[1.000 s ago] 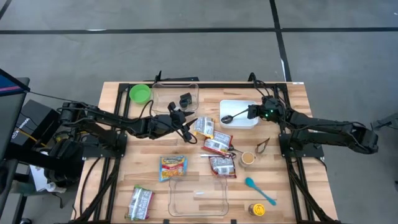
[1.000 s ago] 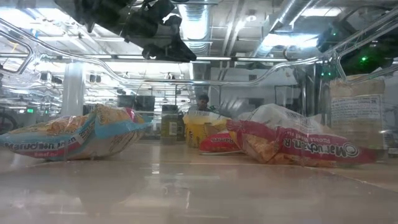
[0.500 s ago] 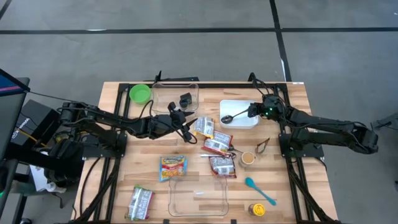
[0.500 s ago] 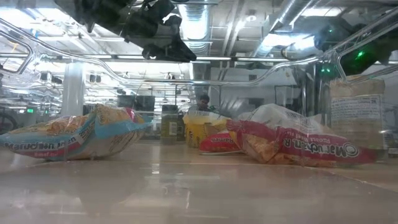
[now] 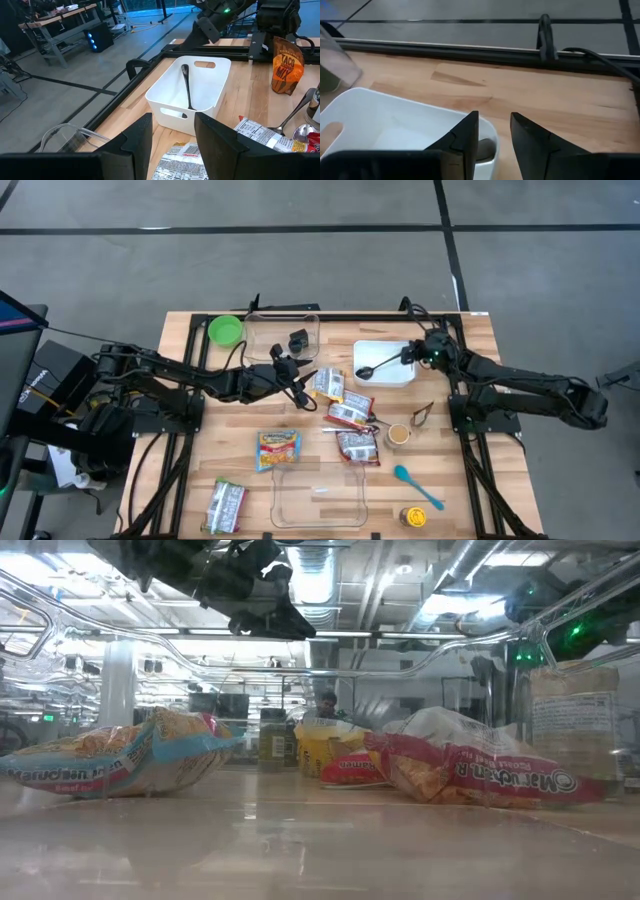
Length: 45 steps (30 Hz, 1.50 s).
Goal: Pick & Place Food Item
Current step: Put the yellow noodle pack into the bottom transparent bin
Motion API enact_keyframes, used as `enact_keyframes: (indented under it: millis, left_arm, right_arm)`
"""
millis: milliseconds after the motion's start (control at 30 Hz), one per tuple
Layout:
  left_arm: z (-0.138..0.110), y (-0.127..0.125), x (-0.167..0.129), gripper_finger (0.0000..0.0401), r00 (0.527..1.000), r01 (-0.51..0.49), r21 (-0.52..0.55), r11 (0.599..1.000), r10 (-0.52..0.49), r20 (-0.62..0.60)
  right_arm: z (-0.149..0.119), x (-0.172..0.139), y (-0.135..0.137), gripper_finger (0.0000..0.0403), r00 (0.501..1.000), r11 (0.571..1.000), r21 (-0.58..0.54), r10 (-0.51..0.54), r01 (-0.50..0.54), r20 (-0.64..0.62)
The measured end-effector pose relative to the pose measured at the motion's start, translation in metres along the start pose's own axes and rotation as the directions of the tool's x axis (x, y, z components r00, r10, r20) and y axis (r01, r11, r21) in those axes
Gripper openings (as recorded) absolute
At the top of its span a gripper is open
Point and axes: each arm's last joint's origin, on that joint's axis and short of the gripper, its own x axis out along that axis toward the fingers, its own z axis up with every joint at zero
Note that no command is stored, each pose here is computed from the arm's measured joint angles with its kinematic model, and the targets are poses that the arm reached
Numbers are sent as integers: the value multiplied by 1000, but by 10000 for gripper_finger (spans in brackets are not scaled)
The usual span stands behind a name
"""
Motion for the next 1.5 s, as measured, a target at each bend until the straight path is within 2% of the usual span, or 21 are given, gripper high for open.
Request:
enact_keyframes:
  millis: [367, 467, 633, 900, 1067, 1267, 1400, 1500]
  left_arm:
    - [0, 0, 0, 140, 1000, 0, 0, 1000, 0, 0]
    - [0, 0, 0, 140, 1000, -1, 0, 1000, 1, 0]
    - [0, 0, 0, 140, 1000, 0, 0, 1000, 0, 0]
    - [0, 0, 0, 140, 1000, 0, 0, 1000, 0, 0]
    - [0, 0, 0, 140, 1000, 0, 0, 1000, 0, 0]
    - [0, 0, 0, 140, 1000, 5, 28, 1000, -5, 0]
    - [-1, -4, 0, 140, 990, 138, 90, 986, -138, -4]
    - [-2, -9, -2, 140, 954, 298, 148, 943, -299, -13]
  right_arm:
    - [9, 3, -5, 107, 998, 1000, 25, -14, 12, 56]
    - [11, 3, -3, 106, 998, 999, 30, 32, -34, 62]
    - [15, 2, 4, 83, 982, 984, 11, 178, -179, 58]
    - [20, -3, 16, 6, 903, 904, -36, 427, -426, 46]
    - [17, -8, 26, 11, 865, 865, -66, 500, -498, 28]
    - [14, -17, 40, 3, 806, 796, -188, 591, -575, 39]
    - [12, -25, 49, 2, 759, 734, -296, 650, -611, 46]
    - [10, -30, 55, 2, 728, 692, -357, 684, -628, 43]
